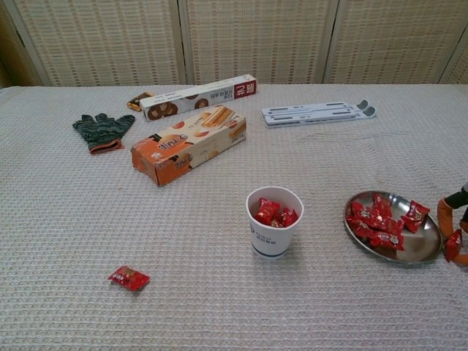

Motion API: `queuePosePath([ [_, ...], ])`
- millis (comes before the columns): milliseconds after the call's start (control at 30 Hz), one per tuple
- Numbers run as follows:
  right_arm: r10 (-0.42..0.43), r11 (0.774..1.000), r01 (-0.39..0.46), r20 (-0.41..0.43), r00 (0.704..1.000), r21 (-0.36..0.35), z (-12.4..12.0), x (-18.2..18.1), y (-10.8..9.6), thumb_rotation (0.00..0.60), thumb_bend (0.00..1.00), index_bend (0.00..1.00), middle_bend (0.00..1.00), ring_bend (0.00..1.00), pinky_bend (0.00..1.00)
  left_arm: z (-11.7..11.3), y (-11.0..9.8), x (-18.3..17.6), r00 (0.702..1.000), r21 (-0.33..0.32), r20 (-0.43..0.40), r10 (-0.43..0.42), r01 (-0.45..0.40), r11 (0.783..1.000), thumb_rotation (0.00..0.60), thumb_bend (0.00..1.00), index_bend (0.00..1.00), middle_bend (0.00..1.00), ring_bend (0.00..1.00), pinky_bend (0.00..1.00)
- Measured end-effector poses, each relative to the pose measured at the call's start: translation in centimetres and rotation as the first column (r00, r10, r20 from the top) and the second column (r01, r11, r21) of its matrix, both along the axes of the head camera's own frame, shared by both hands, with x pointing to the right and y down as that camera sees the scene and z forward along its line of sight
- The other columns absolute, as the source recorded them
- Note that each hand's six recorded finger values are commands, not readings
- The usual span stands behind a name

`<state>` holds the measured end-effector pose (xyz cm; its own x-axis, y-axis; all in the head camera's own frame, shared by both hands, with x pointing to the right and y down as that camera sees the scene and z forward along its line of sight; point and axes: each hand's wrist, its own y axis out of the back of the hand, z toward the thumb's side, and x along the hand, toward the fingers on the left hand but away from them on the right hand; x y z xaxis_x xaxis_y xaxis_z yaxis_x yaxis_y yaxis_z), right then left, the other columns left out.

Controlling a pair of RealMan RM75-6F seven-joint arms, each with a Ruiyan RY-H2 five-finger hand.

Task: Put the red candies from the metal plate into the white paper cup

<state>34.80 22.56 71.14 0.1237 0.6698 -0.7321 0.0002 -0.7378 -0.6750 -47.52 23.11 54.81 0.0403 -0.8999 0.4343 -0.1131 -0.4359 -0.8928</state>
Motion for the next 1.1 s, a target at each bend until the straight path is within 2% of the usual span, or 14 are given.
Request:
queuePosePath([
  [167, -0.004, 1.000, 0.004, 0.000, 1.000, 0.004, 0.0, 0.1, 0.1, 0.600, 0.12, 0.60, 0.91, 0.81, 1.00, 0.0, 0.0, 0.0, 1.000, -0.001, -0.001, 0.001, -0.001, 1.000, 0.600, 0.62, 0.29, 0.13, 0.09, 0.30],
  [400, -0.009, 1.000, 0.010, -0.006, 1.000, 0.023, -0.1, 0.0, 0.2, 0.600, 0.17, 0.63, 0.91, 0.82, 1.00, 0.0, 0.0, 0.1, 1.000, -0.002, -0.003, 0.001, -0.001, 1.000, 0.600, 0.62, 0.29, 0.13, 0.09, 0.30],
  [633, -0.020, 0.999, 0.020, 0.013, 1.000, 0.043, -1.0, -0.7, 0.2, 0.600, 0.18, 0.64, 0.92, 0.82, 1.00, 0.0, 0.0, 0.1, 1.000, -0.001, -0.004, 0.000, 0.000, 1.000, 0.600, 0.62, 0.29, 0.13, 0.09, 0.30],
  [933, -0.050, 0.996, 0.040, 0.113, 0.992, 0.081, -4.2, -4.1, -1.5, 0.600, 0.18, 0.64, 0.92, 0.82, 1.00, 0.0, 0.1, 0.1, 1.000, -0.003, -0.004, 0.005, -0.005, 1.000, 0.600, 0.62, 0.29, 0.13, 0.09, 0.30],
  [1100, -0.122, 0.988, 0.100, 0.198, 0.973, 0.116, -6.2, -8.1, -3.6, 0.600, 0.19, 0.64, 0.92, 0.82, 1.00, 0.0, 0.0, 0.1, 1.000, 0.000, -0.001, 0.004, -0.004, 1.000, 0.600, 0.62, 0.29, 0.13, 0.09, 0.30],
])
